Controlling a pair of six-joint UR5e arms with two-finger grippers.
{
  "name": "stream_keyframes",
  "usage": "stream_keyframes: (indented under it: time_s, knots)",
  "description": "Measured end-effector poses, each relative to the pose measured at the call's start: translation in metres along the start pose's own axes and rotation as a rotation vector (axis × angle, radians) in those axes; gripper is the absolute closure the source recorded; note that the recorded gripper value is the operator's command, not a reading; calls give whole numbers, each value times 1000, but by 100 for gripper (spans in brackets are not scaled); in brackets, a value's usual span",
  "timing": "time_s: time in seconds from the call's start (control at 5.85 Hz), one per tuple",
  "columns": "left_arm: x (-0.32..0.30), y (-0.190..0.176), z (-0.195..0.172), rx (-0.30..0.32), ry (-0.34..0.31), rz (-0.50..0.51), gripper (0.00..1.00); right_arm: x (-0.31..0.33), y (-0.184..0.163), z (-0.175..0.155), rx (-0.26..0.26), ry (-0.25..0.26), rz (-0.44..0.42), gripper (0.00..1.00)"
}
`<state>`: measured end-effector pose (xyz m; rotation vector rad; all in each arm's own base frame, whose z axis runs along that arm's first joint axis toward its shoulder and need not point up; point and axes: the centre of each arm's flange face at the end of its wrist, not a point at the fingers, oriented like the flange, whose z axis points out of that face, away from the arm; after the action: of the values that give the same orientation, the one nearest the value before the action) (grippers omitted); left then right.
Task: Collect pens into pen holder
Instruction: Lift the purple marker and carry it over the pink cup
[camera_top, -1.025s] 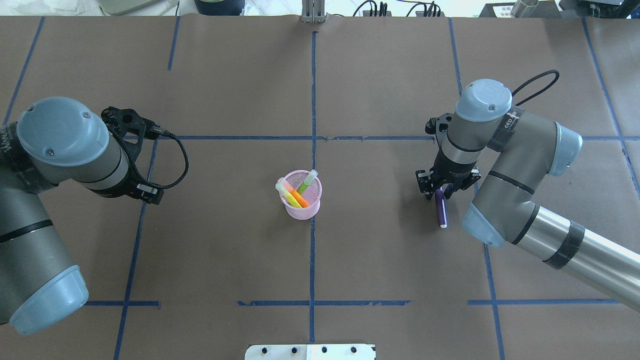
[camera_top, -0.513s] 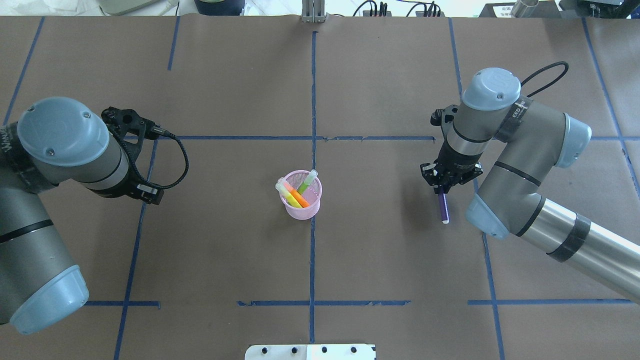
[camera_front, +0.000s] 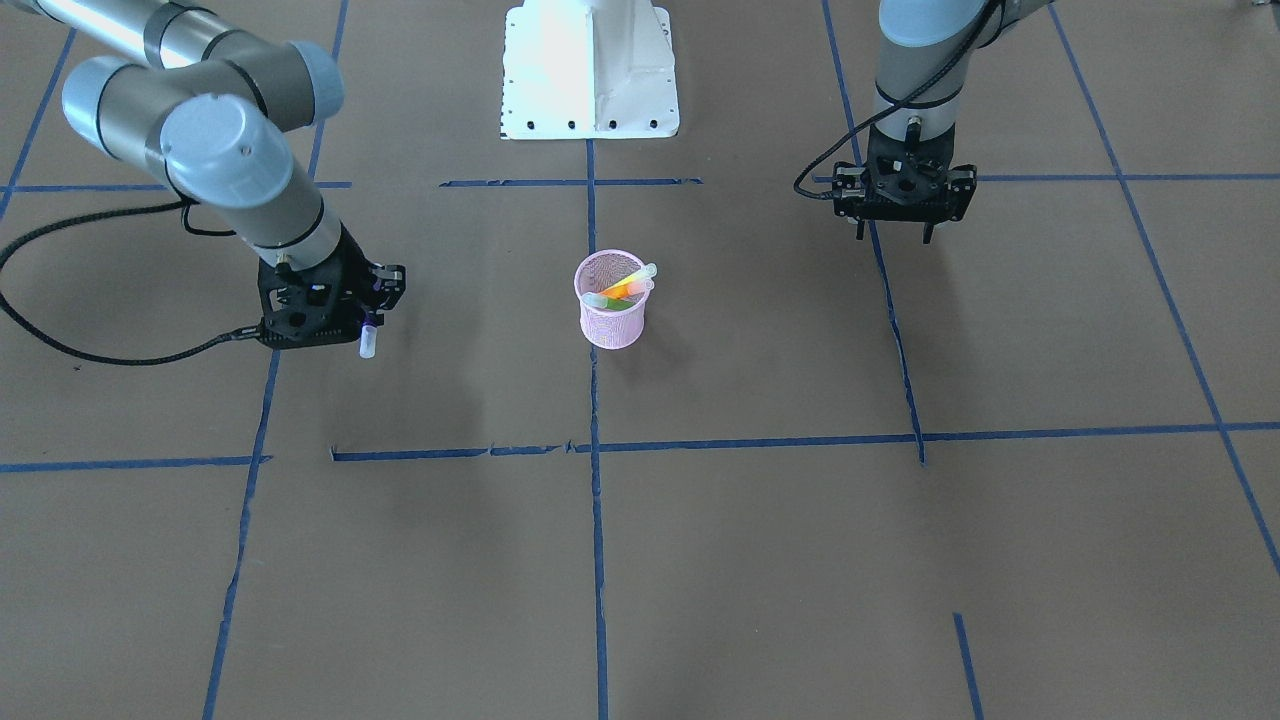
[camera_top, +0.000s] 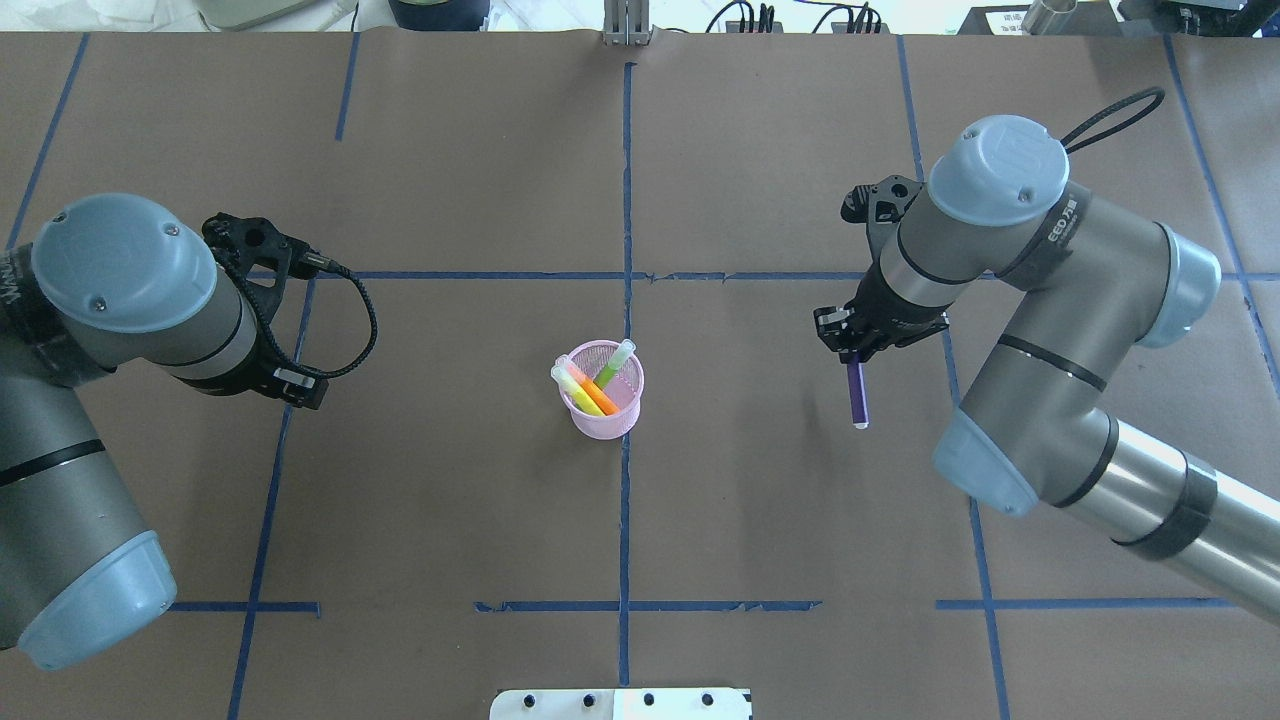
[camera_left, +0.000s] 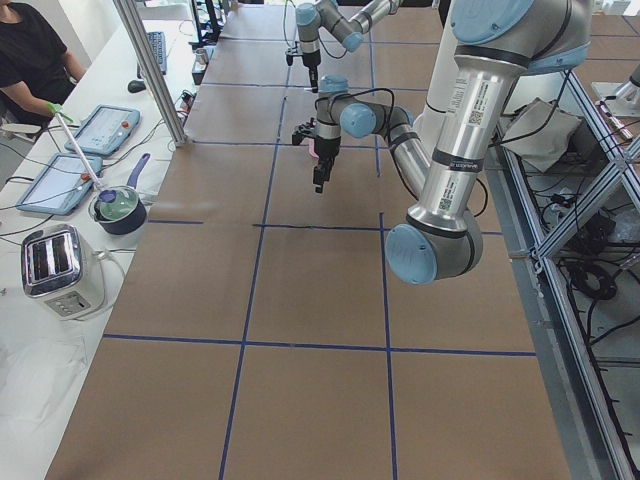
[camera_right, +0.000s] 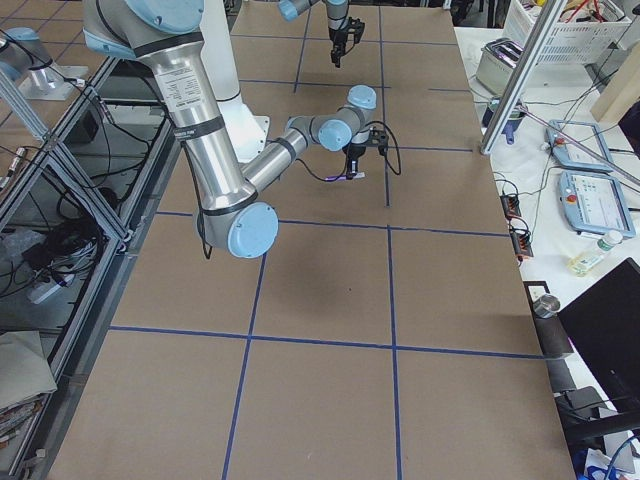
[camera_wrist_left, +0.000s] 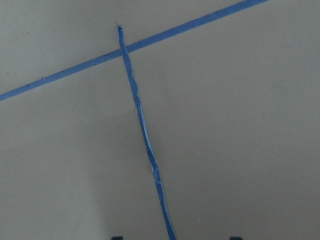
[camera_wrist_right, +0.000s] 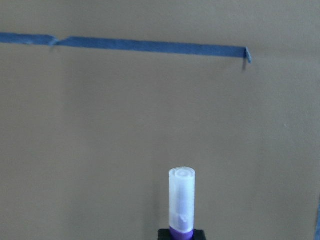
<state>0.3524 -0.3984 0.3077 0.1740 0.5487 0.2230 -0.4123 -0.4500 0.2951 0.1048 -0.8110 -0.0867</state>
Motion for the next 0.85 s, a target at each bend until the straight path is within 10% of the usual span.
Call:
stream_keyframes:
  time_s: [0.85]
  knots:
    - [4,0,-7,13,16,7,22,-160,124,-53,674,-163,-124,99]
